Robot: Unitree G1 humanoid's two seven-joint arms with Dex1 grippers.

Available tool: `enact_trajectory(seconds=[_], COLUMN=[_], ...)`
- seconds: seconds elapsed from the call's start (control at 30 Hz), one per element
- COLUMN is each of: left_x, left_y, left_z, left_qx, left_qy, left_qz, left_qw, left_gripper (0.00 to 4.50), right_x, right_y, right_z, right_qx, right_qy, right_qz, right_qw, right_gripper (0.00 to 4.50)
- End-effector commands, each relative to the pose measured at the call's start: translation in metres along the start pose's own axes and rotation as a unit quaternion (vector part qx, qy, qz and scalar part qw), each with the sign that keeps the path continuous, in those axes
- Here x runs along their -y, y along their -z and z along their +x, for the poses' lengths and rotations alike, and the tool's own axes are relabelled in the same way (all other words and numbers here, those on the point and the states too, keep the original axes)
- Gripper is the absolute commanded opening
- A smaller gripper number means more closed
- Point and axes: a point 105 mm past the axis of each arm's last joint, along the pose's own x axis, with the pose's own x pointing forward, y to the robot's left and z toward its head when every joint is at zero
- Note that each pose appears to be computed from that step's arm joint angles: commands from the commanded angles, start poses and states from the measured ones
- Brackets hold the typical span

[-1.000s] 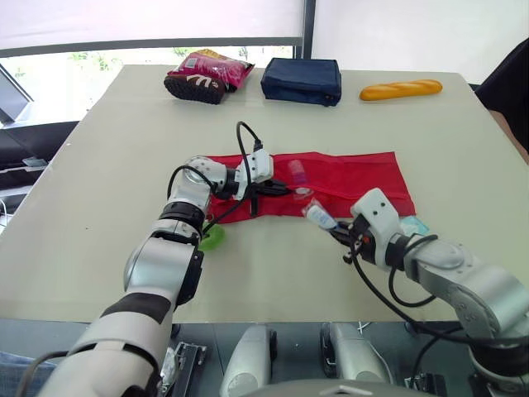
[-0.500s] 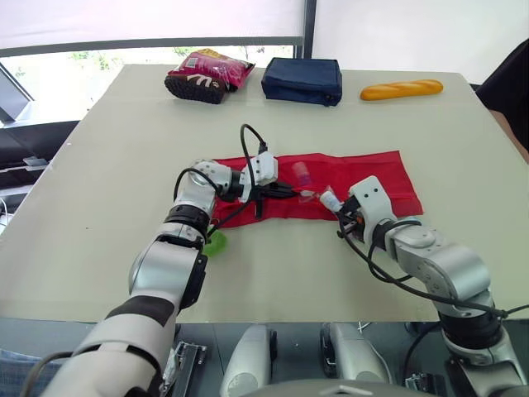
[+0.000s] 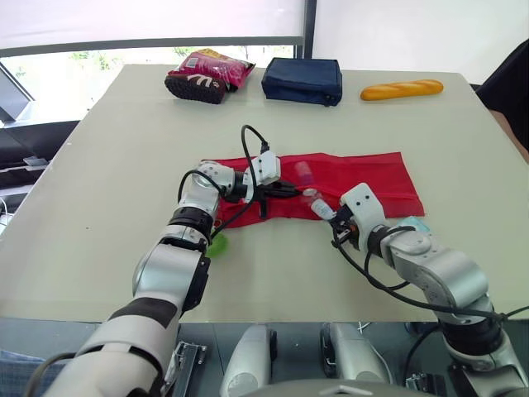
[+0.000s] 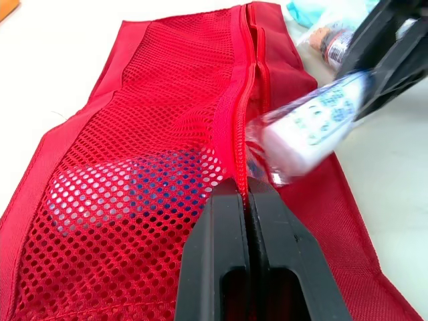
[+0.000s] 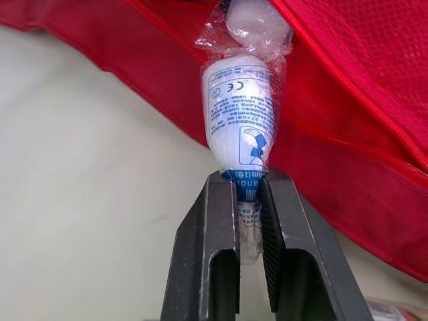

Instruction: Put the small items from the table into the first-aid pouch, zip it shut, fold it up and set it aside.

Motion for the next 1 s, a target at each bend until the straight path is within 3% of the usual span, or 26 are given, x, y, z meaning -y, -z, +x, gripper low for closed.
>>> enact_trajectory(seconds=[0.03,0.3,0.63,1.0], left_x=[-0.003,0.0,-0.001,0.0], left_y=[-0.013,-0.01,-0.011,-0.013], left_z=[-0.002,-0.001,-0.001,0.001], left_qx=[0.026,0.022,0.021,0.023], left_qy=[-0.004,0.002,0.006,0.01], left_qz=[0.019,0.019,0.022,0.026], left_qw=[0.999,1.0,1.0,0.999], left_gripper=[0.0,0.0,0.0,0.0], right_x=[0.016,0.025,0.027,0.001], right_y=[-0.008,-0.023,-0.017,-0.039], right_z=[-0.001,-0.005,-0.002,0.03], right_qx=[0.022,0.048,0.042,0.059], right_qy=[0.046,0.077,0.109,0.058], right_qz=[0.024,0.03,0.051,0.036], right_qw=[0.998,0.995,0.992,0.996], right_gripper=[0.02,0.02,0.02,0.02])
